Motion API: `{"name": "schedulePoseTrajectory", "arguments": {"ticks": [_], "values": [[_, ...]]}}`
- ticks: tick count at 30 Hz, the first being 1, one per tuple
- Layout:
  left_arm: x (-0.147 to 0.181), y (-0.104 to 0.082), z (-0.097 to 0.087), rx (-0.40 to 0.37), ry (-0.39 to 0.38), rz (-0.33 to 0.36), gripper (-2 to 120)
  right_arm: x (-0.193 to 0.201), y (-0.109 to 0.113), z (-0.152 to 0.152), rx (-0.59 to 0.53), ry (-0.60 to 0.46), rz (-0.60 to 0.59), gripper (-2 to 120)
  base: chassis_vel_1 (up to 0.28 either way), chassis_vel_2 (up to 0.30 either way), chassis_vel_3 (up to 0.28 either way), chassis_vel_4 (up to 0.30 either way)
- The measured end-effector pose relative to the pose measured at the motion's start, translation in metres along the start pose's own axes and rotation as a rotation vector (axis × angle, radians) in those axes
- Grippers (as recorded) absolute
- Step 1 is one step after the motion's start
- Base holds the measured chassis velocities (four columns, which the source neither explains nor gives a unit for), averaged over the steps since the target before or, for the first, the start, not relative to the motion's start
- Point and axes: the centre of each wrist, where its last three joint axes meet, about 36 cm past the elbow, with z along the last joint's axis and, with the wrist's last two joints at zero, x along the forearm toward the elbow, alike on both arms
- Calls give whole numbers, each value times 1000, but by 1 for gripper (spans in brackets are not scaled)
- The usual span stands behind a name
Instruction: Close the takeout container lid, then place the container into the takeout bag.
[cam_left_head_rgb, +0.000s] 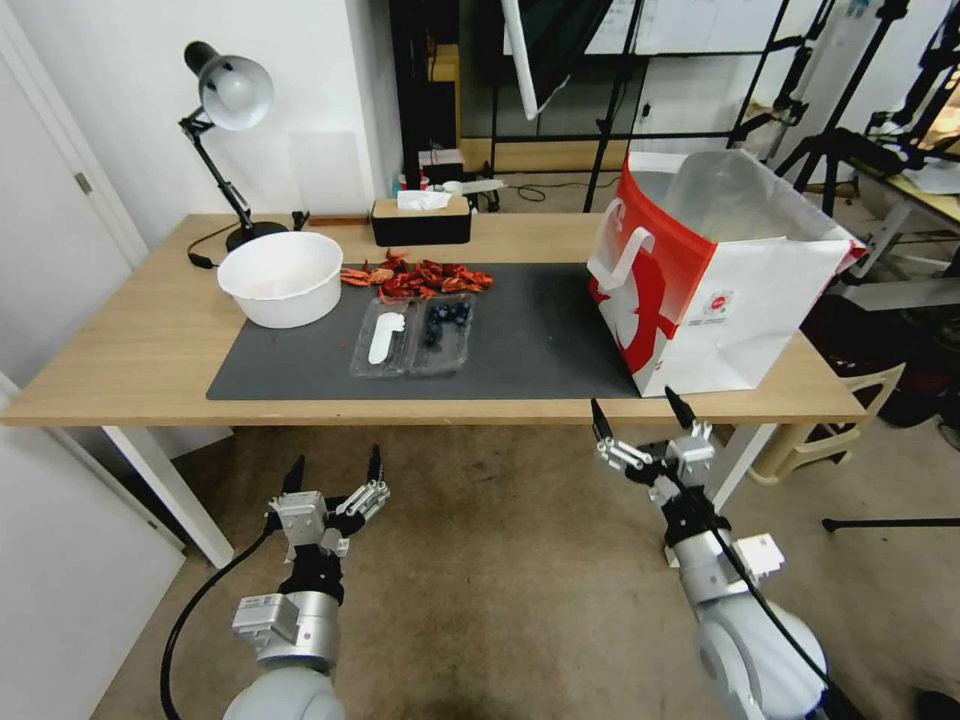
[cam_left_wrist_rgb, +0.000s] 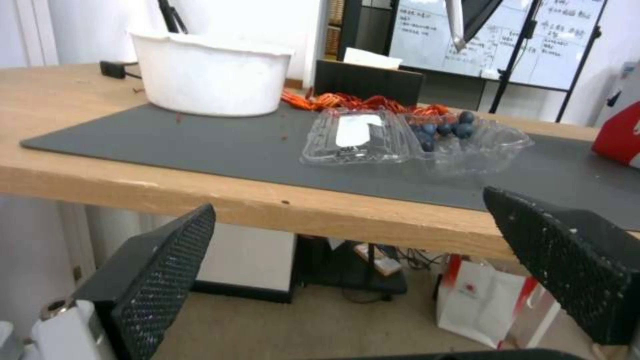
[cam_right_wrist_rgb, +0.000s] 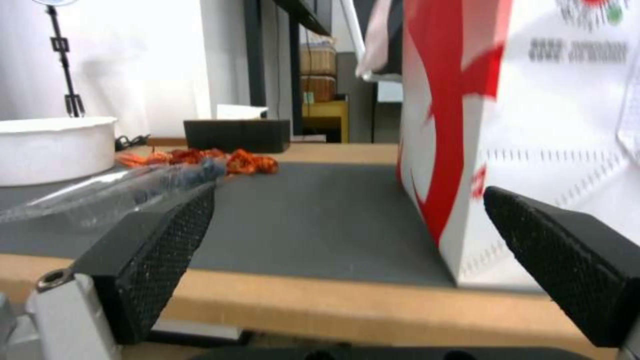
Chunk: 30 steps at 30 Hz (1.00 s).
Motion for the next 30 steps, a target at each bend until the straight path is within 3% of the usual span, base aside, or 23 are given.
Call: {"name": "schedulePoseTrajectory", "arguments": {"ticks": [5,7,10,12,13,15,17,18,19,24,30], "values": [[-3,-2,-3,105,18,9,100,8,8,6,-27,19,7,100,0,0,0,0],[-11,-5,-13,246,31,24,100,11,12,7,-37,27,6,100,0,0,0,0],[-14,-6,-16,287,33,30,100,11,12,7,-40,28,6,100,0,0,0,0],[-22,-8,-24,386,43,49,100,13,14,7,-44,33,4,100,0,0,0,0],[-22,-8,-24,386,43,49,100,13,14,7,-44,33,4,100,0,0,0,0],[-46,-15,-46,593,83,75,100,18,20,9,-57,48,-4,100,0,0,0,0],[-68,-23,-71,703,168,71,100,19,26,9,-65,56,-11,100,0,0,0,0],[-68,-23,-71,703,168,71,100,19,26,9,-65,56,-11,100,0,0,0,0],[-80,-27,-84,773,212,87,100,18,27,8,-63,54,-14,100,0,0,0,0],[-100,-32,-99,877,288,99,100,15,26,3,-56,56,-15,100,0,0,0,0],[-121,-34,-101,947,332,100,100,15,22,0,-44,61,-12,100,0,0,0,0]]}}
